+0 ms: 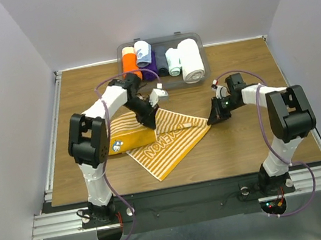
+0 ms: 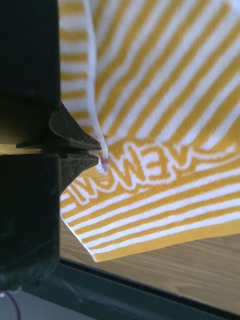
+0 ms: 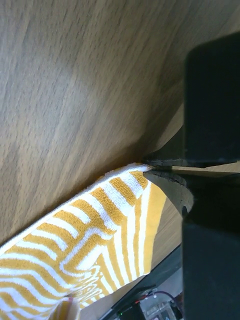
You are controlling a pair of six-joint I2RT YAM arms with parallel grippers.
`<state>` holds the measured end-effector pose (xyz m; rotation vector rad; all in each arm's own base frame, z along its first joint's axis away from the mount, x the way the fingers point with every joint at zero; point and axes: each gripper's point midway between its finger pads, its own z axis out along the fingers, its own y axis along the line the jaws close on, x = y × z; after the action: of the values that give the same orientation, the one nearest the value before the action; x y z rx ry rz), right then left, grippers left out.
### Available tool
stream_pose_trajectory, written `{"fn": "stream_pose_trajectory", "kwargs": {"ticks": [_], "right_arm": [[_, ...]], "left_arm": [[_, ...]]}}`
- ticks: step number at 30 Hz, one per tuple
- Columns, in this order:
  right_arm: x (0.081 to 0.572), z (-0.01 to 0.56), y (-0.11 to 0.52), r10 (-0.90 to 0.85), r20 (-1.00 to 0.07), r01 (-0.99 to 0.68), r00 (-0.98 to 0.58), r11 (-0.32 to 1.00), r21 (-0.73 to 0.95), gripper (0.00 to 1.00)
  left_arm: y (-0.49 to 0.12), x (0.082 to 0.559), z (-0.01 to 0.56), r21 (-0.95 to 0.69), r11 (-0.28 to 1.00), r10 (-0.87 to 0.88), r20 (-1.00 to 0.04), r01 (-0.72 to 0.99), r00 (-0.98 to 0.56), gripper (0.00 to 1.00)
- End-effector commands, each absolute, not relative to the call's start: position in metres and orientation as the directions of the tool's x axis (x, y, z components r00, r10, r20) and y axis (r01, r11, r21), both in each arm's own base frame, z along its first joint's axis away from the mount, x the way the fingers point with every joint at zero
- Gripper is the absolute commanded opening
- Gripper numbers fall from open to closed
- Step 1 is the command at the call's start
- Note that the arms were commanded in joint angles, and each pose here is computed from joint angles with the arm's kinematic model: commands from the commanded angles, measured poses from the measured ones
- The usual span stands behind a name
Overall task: Roll the towels
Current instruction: Flatten the towel
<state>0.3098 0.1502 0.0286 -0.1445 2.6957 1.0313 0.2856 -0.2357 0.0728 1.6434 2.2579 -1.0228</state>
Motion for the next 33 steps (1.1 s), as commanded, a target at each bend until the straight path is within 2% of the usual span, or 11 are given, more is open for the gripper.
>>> {"fn": "stream_pose_trajectory", "kwargs": {"ticks": [1,2,4,8,12,19,24,28,33], "right_arm": [[0.339,0.075,0.137,0.001,-0.466,-0.301,-0.885,0.762,0.573,0.01],[0.343,0.082,0.133,0.006,-0.49,-0.31,-0.872,0.767,0.561,0.01],[0.352,0.099,0.117,0.014,-0.544,-0.323,-0.839,0.793,0.518,0.01],[0.36,0.117,0.082,-0.025,-0.621,-0.338,-0.783,0.855,0.393,0.01],[0.372,0.148,0.053,-0.028,-0.696,-0.32,-0.718,0.9,0.294,0.01],[0.395,0.231,0.004,-0.082,-0.829,-0.27,-0.554,0.959,0.086,0.01],[0.393,0.284,-0.026,-0.156,-0.885,-0.214,-0.438,0.975,-0.066,0.0],[0.385,0.331,-0.041,-0.203,-0.915,-0.153,-0.348,0.975,-0.158,0.01],[0.367,0.373,-0.046,-0.241,-0.935,-0.105,-0.261,0.97,-0.221,0.0]], "left_arm": [[-0.226,0.35,0.166,-0.197,0.34,0.615,-0.693,0.919,-0.376,0.0],[-0.207,0.368,0.19,-0.131,0.427,0.572,-0.728,0.895,-0.379,0.0],[-0.191,0.391,0.222,-0.061,0.519,0.498,-0.789,0.852,-0.36,0.0],[-0.117,0.427,0.301,0.108,0.743,0.373,-0.886,0.66,-0.275,0.0],[-0.062,0.435,0.346,0.171,0.865,0.304,-0.926,0.472,-0.222,0.0],[0.009,0.425,0.4,0.216,0.95,0.249,-0.96,0.226,-0.126,0.0],[0.042,0.395,0.44,0.216,0.972,0.219,-0.975,0.096,-0.022,0.0],[0.052,0.376,0.456,0.217,0.975,0.217,-0.976,0.052,0.012,0.0],[0.041,0.346,0.462,0.246,0.966,0.244,-0.969,0.081,0.031,0.0]]}}
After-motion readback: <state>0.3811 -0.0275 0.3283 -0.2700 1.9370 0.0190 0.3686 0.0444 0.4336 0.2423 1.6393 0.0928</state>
